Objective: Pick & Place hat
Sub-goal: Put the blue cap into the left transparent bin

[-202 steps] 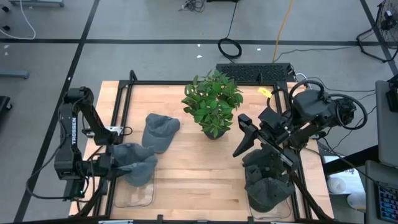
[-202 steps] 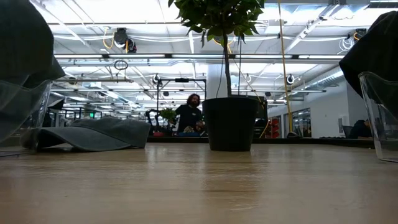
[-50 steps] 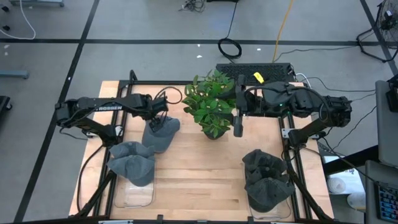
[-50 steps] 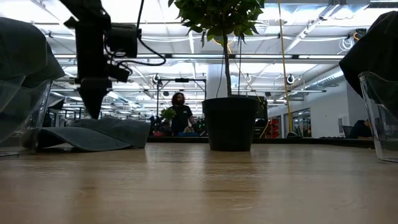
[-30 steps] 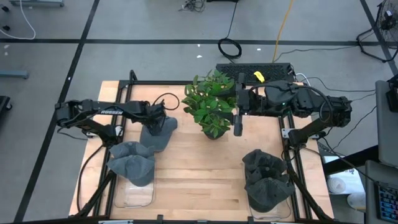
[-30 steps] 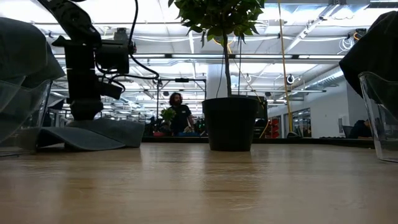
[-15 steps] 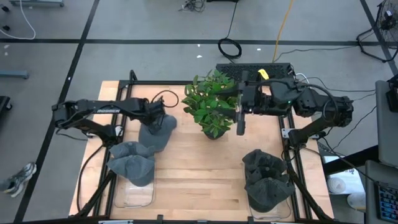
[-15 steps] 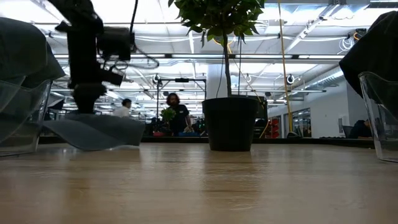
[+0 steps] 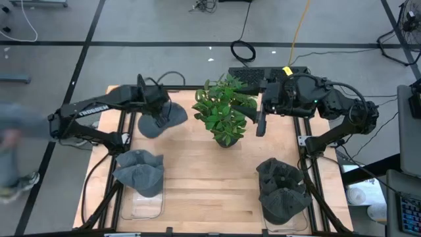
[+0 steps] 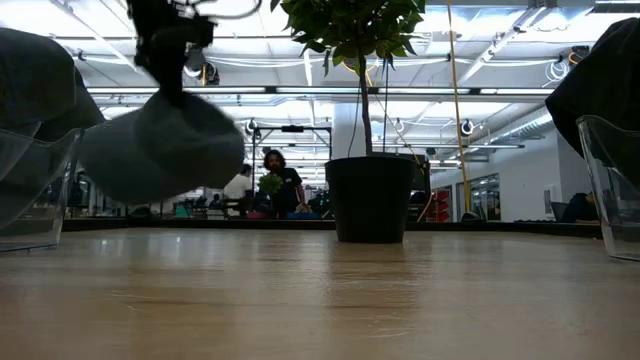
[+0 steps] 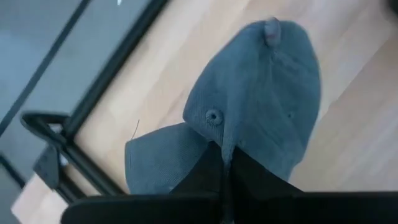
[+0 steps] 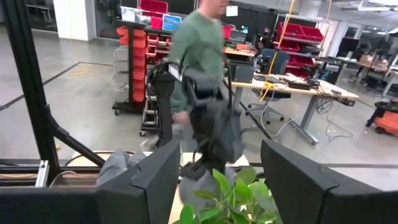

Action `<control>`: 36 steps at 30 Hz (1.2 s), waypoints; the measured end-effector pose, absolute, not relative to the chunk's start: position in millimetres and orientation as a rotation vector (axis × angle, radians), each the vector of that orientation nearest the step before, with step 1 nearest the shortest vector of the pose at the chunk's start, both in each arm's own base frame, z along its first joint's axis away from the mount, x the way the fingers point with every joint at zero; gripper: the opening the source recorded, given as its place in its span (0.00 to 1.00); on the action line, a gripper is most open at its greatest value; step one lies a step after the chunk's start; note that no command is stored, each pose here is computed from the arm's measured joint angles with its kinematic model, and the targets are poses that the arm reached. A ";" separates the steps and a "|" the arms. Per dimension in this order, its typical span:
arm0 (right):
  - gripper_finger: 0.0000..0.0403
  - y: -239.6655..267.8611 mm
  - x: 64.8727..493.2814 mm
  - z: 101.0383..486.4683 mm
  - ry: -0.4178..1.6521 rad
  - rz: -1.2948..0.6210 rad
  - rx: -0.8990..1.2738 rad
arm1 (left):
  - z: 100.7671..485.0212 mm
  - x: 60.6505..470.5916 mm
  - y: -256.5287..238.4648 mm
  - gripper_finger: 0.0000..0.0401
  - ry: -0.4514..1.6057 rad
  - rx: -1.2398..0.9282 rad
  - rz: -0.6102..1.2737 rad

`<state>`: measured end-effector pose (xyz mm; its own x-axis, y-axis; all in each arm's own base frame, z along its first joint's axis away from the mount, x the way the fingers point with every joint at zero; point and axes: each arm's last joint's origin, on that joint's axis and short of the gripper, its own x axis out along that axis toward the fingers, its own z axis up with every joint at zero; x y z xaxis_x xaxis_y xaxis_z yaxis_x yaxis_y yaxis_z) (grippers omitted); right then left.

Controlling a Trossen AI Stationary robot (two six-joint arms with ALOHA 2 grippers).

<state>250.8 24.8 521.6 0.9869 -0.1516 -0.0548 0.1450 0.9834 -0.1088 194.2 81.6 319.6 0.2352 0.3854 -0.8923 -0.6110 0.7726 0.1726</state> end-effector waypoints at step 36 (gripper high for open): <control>0.67 24.9 249.8 522.4 0.051 -0.090 0.032 | 559.5 144.2 45.4 0.01 0.091 -0.088 0.572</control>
